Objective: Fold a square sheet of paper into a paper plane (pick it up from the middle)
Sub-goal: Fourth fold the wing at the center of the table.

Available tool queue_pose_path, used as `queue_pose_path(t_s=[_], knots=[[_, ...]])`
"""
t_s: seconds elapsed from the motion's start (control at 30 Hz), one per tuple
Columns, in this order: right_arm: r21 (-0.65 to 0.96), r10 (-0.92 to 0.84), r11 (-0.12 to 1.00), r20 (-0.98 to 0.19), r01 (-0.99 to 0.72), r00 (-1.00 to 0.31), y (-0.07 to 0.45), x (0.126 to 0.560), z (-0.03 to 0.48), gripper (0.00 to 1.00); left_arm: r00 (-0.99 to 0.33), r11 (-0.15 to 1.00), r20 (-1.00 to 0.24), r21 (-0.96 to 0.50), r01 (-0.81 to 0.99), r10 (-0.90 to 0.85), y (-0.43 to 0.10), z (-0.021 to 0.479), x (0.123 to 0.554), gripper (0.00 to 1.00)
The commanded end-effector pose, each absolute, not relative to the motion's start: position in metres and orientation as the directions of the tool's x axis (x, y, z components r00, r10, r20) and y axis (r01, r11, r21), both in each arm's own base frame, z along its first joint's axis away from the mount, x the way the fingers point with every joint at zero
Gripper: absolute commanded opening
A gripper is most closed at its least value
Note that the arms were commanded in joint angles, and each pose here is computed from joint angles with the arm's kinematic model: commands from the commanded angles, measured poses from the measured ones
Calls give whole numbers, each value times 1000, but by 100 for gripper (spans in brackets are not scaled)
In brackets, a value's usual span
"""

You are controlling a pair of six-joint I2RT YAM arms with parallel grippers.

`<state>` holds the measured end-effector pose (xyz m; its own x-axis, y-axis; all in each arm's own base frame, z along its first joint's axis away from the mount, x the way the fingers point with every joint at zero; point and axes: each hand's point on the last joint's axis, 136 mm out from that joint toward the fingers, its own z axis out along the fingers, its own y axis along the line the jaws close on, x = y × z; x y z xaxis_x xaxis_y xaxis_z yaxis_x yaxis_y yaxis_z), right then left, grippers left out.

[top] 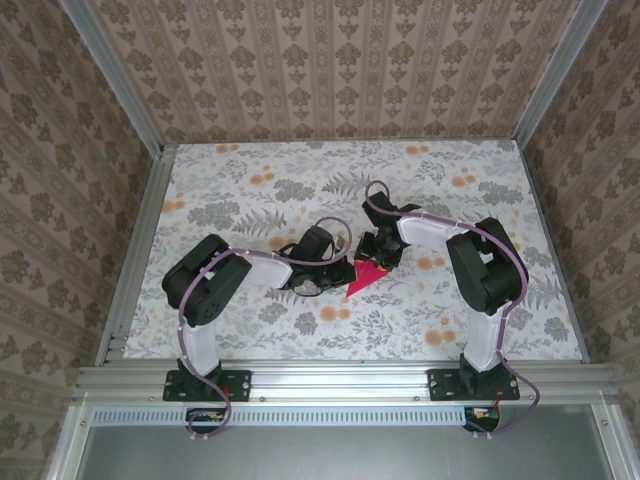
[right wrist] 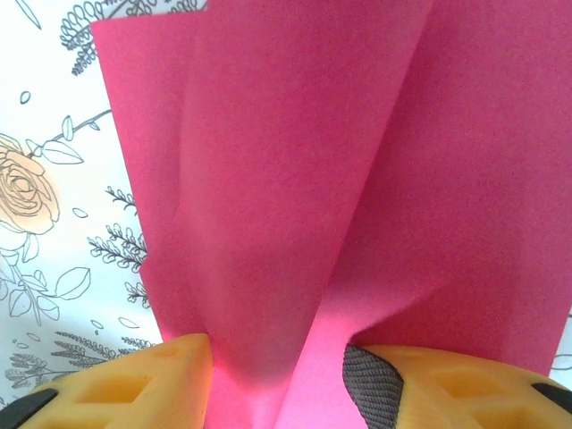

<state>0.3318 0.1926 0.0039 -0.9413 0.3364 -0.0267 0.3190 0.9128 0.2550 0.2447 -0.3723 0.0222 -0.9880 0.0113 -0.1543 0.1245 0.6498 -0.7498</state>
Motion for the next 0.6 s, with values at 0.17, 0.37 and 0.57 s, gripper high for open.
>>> queue_pose_path(t_s=[0.17,0.37,0.57], knots=[[209,315,925,42,316,-948,173,310,6,57,-997,759,-64,-647,65,30,-352,-15,230,5],[400,271,893,-114,206,-956,184,332,79,59,-998,773,-43,-632,54,35,-349,-20,227,4],[510,208,852,-130,115,-969,202,326,76,32,-999,785,-28,-618,41,30,-347,-23,226,3]])
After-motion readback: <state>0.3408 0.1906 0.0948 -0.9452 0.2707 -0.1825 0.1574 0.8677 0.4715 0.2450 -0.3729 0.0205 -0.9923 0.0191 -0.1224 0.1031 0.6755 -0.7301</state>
